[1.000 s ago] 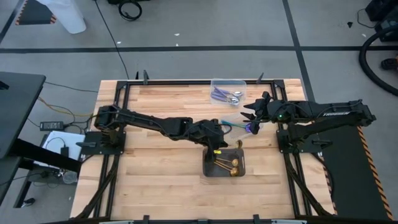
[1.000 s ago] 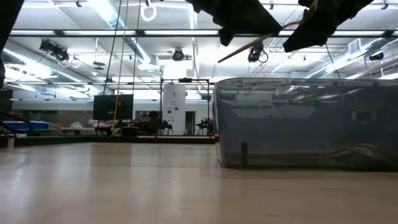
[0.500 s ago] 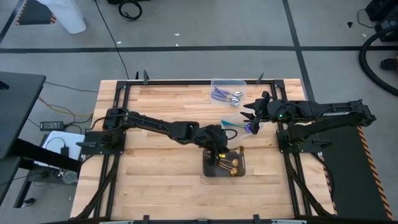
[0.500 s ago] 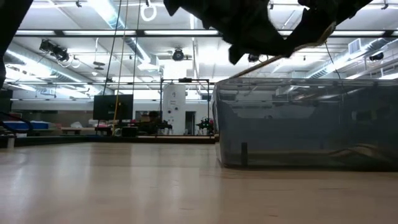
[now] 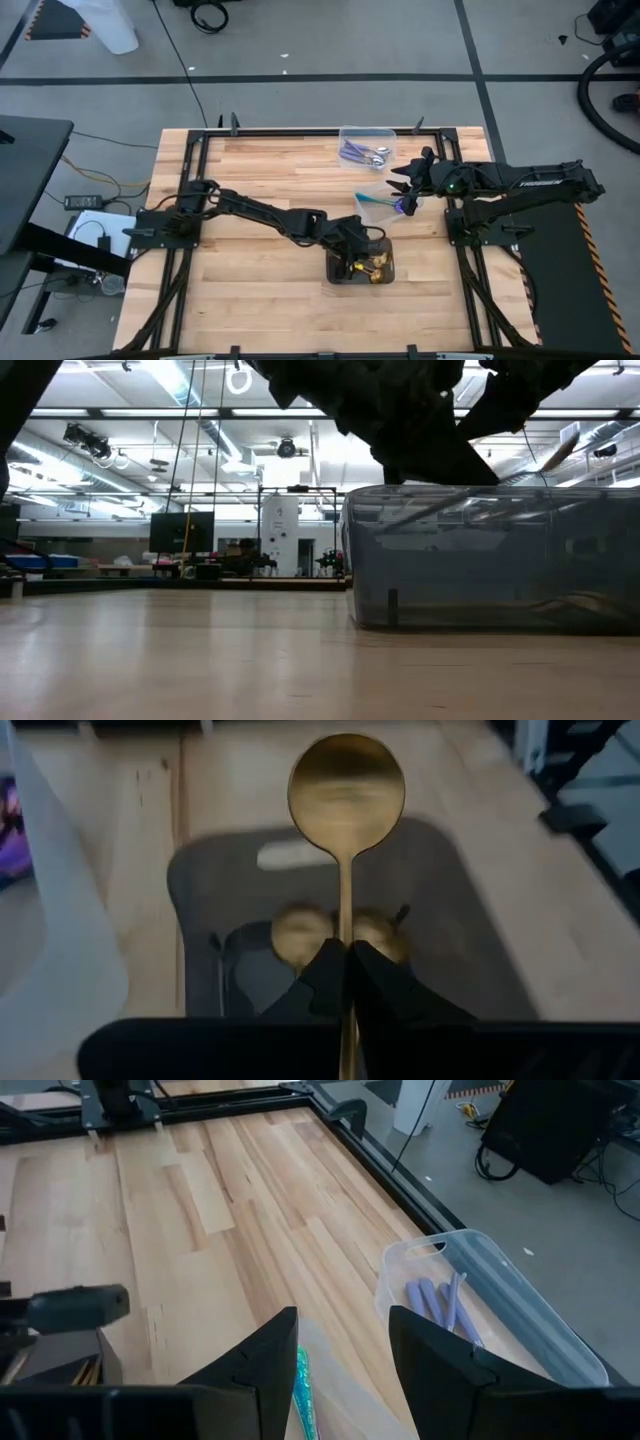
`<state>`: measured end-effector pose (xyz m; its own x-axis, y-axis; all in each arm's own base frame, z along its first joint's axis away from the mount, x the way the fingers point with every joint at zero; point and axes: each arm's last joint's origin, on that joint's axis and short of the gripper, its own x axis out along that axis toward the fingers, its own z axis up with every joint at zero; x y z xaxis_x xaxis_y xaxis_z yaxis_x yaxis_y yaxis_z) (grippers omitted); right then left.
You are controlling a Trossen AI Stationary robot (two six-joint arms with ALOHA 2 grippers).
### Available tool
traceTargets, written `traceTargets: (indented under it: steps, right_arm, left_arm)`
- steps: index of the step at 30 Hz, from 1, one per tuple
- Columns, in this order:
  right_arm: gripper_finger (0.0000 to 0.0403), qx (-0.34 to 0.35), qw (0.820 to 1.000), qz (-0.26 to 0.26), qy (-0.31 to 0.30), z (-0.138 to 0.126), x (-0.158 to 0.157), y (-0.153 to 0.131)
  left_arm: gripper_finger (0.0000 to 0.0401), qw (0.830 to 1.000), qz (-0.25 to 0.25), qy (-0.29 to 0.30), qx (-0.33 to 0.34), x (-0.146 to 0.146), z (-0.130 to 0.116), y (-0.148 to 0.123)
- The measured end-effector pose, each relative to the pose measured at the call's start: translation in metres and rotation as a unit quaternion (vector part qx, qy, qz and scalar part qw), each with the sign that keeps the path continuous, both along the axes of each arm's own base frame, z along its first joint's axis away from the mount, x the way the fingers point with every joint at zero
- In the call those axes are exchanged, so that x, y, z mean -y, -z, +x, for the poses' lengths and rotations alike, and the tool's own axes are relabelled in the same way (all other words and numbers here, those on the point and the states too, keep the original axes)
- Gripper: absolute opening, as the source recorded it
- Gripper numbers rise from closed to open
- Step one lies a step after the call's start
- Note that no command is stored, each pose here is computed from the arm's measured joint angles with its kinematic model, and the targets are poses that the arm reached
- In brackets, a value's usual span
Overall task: Sort silverware by color (type)
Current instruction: Put the gold spoon into the black bin
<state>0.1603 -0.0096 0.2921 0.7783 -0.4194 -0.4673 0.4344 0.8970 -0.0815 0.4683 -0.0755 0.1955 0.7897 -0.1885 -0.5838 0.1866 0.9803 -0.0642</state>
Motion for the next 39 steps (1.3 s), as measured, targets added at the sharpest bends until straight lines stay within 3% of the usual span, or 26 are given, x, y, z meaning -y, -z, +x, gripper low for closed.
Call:
traceTargets:
  steps: [21,34,39]
  right_arm:
    - [0.0169,0.003,1.000,0.001,-0.002,0.000,0.000,0.000]
    - [0.0169,0.003,1.000,0.001,-0.002,0.000,0.000,0.000]
    - [0.0169,0.003,1.000,0.002,-0.002,0.000,0.000,0.000]
  left_arm:
    - [0.0017,0.997,-0.001,-0.009,-0.081,0.000,0.006,0.060]
    - [0.0027,0.997,0.002,-0.006,-0.083,0.000,0.006,0.062]
    - [0.0060,0.996,-0.001,-0.009,-0.083,0.000,0.006,0.061]
